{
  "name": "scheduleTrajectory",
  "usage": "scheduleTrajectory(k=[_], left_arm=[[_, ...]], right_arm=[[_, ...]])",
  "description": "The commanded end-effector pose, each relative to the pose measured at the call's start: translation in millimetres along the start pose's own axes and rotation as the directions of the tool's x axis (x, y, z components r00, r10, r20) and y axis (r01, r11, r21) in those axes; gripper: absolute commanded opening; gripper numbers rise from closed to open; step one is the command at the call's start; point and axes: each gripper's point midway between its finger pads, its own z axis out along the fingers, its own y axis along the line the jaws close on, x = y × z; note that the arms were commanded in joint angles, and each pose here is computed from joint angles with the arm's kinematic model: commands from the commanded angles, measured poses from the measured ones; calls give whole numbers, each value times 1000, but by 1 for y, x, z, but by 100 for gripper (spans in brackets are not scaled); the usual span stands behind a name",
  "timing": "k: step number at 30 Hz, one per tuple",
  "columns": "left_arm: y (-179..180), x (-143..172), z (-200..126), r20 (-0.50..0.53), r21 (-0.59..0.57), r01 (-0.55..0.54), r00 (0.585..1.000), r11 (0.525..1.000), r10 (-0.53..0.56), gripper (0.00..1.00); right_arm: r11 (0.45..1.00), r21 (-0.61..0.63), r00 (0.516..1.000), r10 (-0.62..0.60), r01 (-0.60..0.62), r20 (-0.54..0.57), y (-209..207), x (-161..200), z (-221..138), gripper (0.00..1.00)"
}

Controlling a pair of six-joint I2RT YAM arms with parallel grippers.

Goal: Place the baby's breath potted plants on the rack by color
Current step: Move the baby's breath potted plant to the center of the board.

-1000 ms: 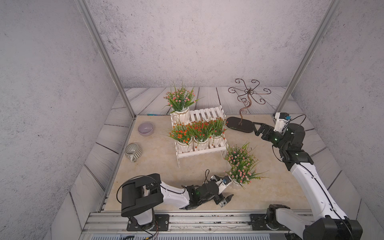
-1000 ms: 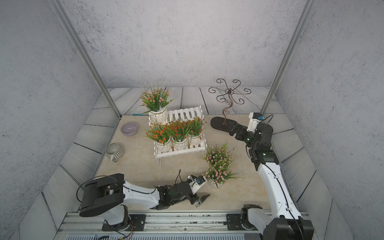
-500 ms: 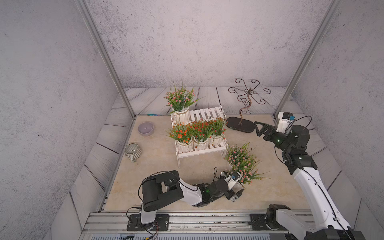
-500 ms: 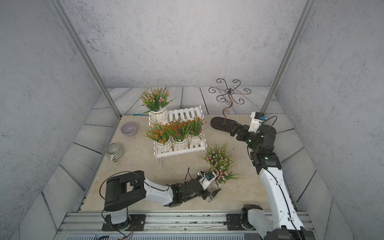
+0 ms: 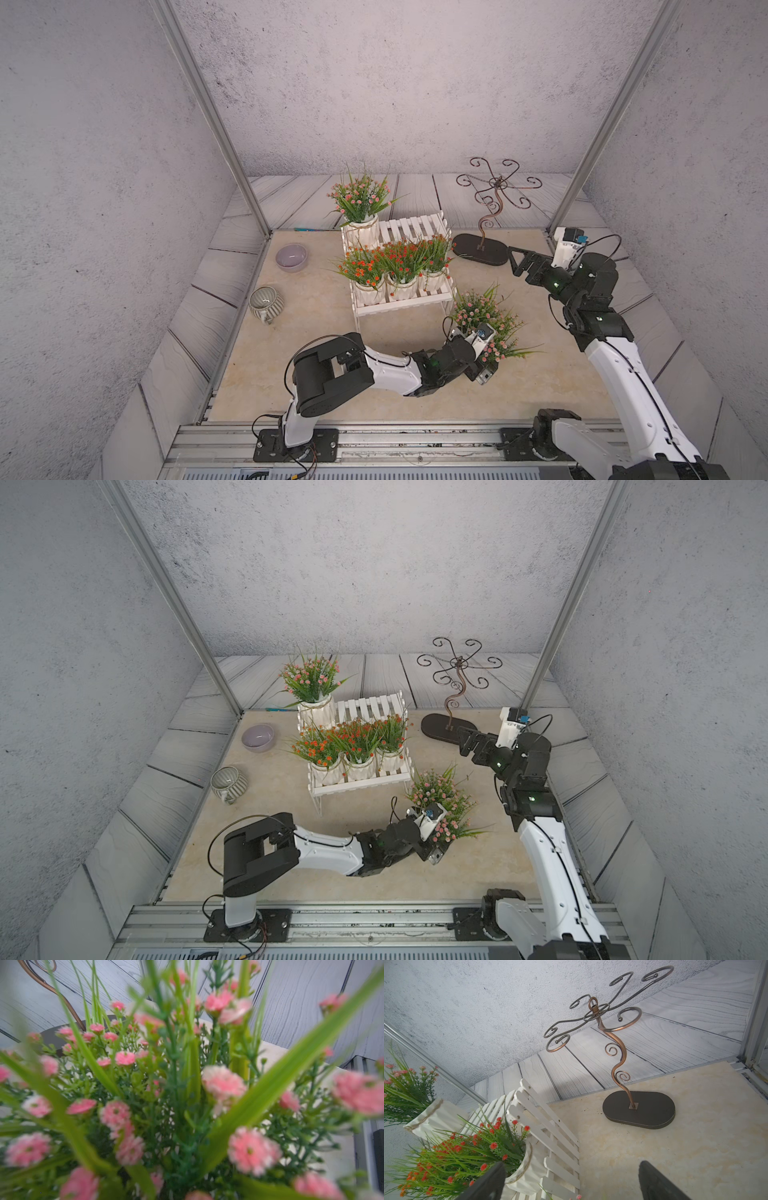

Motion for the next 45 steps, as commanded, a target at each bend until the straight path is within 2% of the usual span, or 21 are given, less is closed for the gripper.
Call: scheduleTrajectory(k=[1, 9, 14, 20, 23, 34, 45], left_arm=[[0, 22, 8, -100, 3, 9, 995, 1000, -8, 99], [-4, 42, 14, -201, 12, 15, 979, 1000, -13, 99], [1, 47, 16, -216, -10, 7, 976, 1000, -9, 100], [4, 41, 15, -197, -25, 1, 980, 1000, -6, 82], [6, 39, 11, -195, -28, -2, 981, 1000, -3, 79], [25, 46, -37, -211, -67, -10, 977, 998, -4, 77], [60, 64, -85, -212, -183, 33, 975, 983, -72, 80]], right_arm=[[999, -20, 1000, -27, 27, 14, 7, -2, -10, 99], [999, -20, 999, -45, 46, 19, 10, -3, -13, 99], [998, -17, 999, -52, 52, 16, 10, -2, -13, 99], [998, -14, 998, -55, 55, 14, 10, -1, -13, 99], [999, -7, 999, -54, 54, 7, 8, 2, -12, 99], [998, -12, 996, -57, 56, -72, 9, 21, -5, 99], [983, -94, 967, -175, 160, -184, 46, 64, 10, 99]])
